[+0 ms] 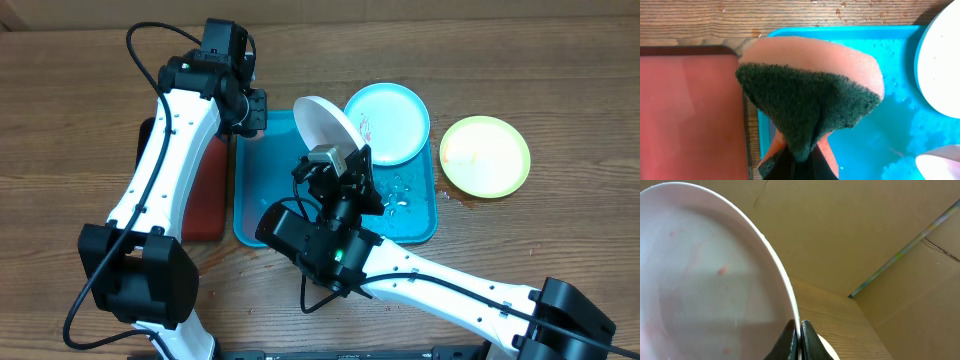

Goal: Clean dirty plates on tray and stack at the side
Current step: 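Tilt the white plate up by its rim with the right gripper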

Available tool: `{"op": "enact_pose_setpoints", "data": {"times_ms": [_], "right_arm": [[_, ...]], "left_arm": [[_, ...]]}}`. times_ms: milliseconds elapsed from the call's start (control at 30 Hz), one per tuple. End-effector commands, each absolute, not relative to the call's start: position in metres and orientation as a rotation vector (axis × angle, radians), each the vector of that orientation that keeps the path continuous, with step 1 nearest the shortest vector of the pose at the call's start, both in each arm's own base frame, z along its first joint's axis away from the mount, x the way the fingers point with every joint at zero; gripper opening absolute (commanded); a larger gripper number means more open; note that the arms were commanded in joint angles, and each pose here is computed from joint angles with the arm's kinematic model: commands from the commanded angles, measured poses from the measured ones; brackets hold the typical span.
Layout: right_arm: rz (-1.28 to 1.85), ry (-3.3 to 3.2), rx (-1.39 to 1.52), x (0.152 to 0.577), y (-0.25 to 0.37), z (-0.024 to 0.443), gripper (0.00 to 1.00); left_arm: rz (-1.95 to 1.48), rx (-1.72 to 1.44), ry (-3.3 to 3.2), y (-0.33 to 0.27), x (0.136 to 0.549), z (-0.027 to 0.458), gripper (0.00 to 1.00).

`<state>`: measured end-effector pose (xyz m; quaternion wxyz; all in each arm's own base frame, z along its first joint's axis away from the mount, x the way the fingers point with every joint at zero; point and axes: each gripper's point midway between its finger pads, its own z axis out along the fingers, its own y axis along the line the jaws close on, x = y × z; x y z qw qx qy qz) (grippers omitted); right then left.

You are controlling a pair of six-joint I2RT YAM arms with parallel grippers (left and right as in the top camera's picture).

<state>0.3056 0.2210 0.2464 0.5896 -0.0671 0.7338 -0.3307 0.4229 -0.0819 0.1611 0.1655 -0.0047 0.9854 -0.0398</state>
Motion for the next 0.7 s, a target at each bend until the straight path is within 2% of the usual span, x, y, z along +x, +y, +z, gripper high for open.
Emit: {"op": "enact_pose_setpoints", "data": {"times_ms": [0,667], "right_arm": [[-0.721,1.696,-0.105,0.3045,0.2216,0.2640,0.04],[-0.683,1.738,-0.138,0.3059,0.2270,0.2557,0.04]], "left_arm": [[-0.127,-0.025,2.824,-0.0835,0.4230,0.1537,0.04],[-0.126,-0.025,2.825,-0.0835,0.4229,0.1537,0.04]]}}
